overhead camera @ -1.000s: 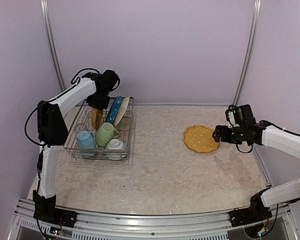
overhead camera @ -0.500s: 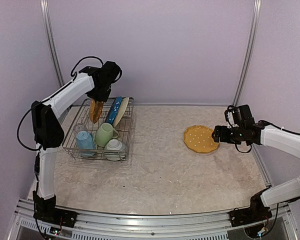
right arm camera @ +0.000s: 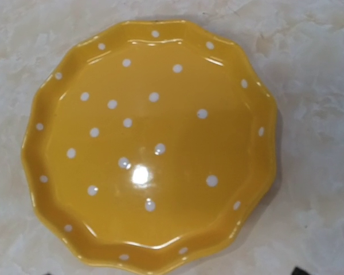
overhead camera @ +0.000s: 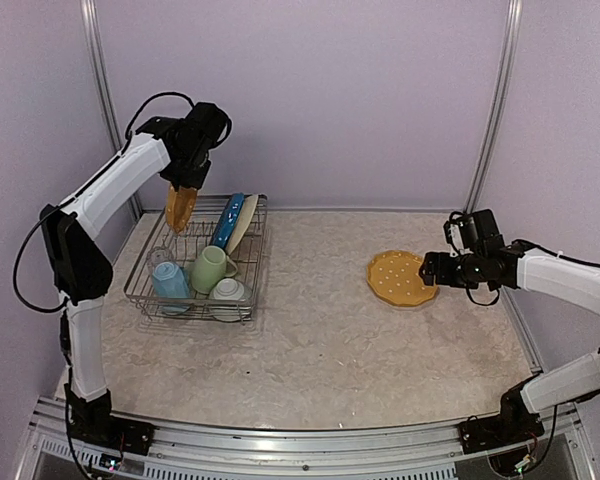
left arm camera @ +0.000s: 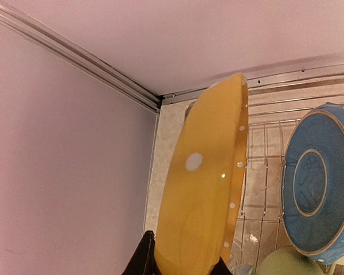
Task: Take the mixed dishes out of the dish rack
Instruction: Grab the plate from the dish rack, then pass from the left arm to the right
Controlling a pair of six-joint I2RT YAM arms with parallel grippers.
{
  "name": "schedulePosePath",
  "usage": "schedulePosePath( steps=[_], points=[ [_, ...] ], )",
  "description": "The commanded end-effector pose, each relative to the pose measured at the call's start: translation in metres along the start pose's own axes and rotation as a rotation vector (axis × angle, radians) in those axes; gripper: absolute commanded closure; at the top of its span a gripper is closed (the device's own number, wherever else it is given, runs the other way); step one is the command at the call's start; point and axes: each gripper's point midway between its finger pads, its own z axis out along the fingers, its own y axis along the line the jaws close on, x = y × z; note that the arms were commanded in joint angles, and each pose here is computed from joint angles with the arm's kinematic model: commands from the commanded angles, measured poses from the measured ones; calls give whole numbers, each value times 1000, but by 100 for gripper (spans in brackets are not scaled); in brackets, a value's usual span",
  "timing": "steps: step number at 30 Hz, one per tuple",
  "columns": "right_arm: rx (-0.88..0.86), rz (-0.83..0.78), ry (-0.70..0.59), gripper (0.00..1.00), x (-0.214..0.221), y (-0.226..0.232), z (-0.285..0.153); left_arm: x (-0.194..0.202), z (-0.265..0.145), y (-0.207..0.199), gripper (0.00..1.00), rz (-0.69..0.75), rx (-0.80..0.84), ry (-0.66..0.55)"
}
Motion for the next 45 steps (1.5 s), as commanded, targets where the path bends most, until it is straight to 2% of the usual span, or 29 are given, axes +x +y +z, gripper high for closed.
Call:
schedulePosePath(
  steps=[1,6,9,13,18,22,26,31,37,41,45],
  points=[
    [-23,-7,-21,13,-12,14,-1,-27,-59,58,100,-225,35,-120],
    [-83,-7,-17,13,-15,31,1,-23,-92,68,100,-383,255,-122],
    [-163,2,-17,13,-17,47,1,-19,-102,54,100,-482,502,-76],
    [-317,15,-45,12,-25,78,-4,-23,-131,41,100,-572,833,-106],
    [-586,50,-93,10,-40,128,-22,-17,-154,20,100,-610,1112,-113],
    [-737,55,-116,8,-51,166,-35,-12,-159,-5,100,-603,1261,-87],
    [-829,50,-98,7,-57,206,-35,-5,-153,-36,100,-582,1372,-28],
    [-975,85,-81,6,-65,251,-40,4,-150,-67,100,-529,1437,8],
    [-1042,113,-38,4,-72,286,-30,19,-153,-95,100,-480,1498,52],
    [-1094,130,2,9,-69,310,-23,27,-157,-107,100,-471,1549,89],
    [-1149,132,46,22,-61,329,-17,32,-162,-113,100,-457,1588,107]
  ],
)
